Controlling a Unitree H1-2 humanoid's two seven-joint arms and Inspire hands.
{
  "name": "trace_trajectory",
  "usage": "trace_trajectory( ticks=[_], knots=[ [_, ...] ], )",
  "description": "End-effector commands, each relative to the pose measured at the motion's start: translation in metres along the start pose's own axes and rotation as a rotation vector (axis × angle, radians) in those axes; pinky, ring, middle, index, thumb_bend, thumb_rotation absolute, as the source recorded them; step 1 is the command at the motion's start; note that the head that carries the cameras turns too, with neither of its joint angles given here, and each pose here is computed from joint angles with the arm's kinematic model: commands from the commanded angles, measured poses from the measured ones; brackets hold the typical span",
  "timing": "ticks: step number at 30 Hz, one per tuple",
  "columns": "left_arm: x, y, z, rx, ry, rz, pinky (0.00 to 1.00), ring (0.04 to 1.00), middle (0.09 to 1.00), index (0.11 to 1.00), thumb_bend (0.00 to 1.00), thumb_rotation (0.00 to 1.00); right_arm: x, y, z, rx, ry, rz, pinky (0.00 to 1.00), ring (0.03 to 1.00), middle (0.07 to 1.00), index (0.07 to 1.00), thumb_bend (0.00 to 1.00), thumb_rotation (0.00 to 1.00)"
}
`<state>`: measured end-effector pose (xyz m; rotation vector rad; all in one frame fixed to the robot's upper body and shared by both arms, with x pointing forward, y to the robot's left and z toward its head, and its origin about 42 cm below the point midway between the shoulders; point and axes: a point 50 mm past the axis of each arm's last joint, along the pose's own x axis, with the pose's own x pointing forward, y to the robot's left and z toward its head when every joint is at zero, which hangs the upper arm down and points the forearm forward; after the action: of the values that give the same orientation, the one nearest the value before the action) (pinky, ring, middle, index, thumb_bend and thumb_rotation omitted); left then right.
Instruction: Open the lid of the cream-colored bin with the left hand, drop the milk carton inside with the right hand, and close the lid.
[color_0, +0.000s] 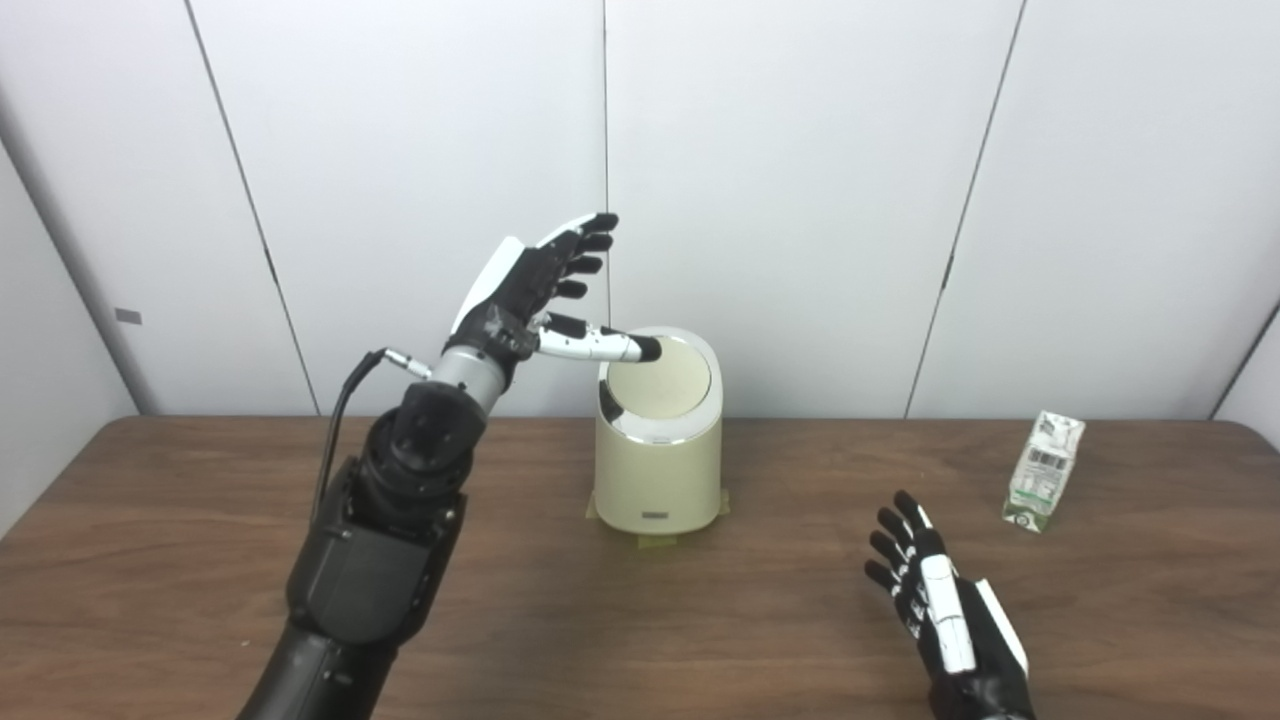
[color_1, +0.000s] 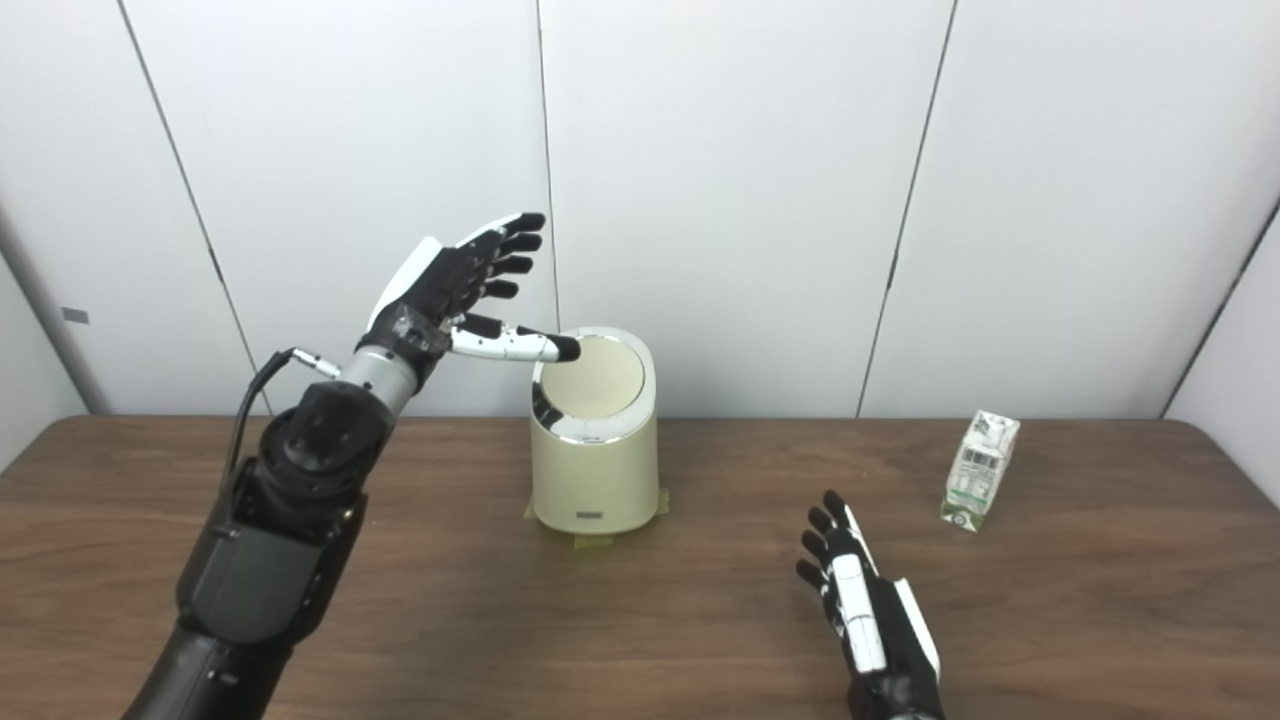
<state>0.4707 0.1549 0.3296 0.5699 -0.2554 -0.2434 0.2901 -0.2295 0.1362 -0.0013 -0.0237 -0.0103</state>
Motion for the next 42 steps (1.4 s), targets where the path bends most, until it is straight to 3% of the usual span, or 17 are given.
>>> trace_trajectory(
  ticks=[1,5,16,23,30,36,42],
  knots=[
    [0.017,0.012,0.024,0.089,-0.069,0.029,0.81,0.884,0.902,0.917,0.89,0.08,0.008,0.007,0.021,0.002,-0.083,0.013,0.89,0.945,0.959,0.977,0.63,0.99],
    [0.037,0.003,0.020,0.200,-0.036,0.019,0.84,0.899,0.905,0.914,0.89,0.07,0.006,0.011,0.024,0.021,-0.081,0.024,0.90,0.949,0.956,0.982,0.63,0.99],
    [0.061,-0.019,0.003,0.425,-0.015,0.004,0.75,0.887,0.888,0.888,0.91,0.03,0.002,0.014,0.029,0.011,-0.086,0.030,0.90,0.949,0.955,0.988,0.65,0.99],
    [0.058,-0.024,0.000,0.541,-0.057,-0.003,0.84,0.917,0.907,0.900,0.89,0.03,0.000,0.014,0.030,0.037,-0.079,0.036,0.91,0.954,0.965,0.990,0.65,1.00],
    [0.056,-0.026,-0.002,0.690,-0.087,-0.019,0.84,0.909,0.909,0.900,0.90,0.01,0.001,0.015,0.031,0.071,-0.076,0.036,0.93,0.959,0.964,0.985,0.66,0.98],
    [0.049,-0.028,-0.009,0.961,-0.122,-0.066,0.84,0.887,0.893,0.901,0.94,0.00,0.001,0.015,0.032,0.079,-0.078,0.036,0.94,0.960,0.963,0.986,0.66,0.99],
    [0.044,-0.029,-0.020,1.045,-0.118,-0.098,0.88,0.883,0.888,0.891,0.98,0.00,0.001,0.014,0.031,0.085,-0.087,0.039,0.94,0.960,0.960,0.986,0.66,1.00]
  ],
)
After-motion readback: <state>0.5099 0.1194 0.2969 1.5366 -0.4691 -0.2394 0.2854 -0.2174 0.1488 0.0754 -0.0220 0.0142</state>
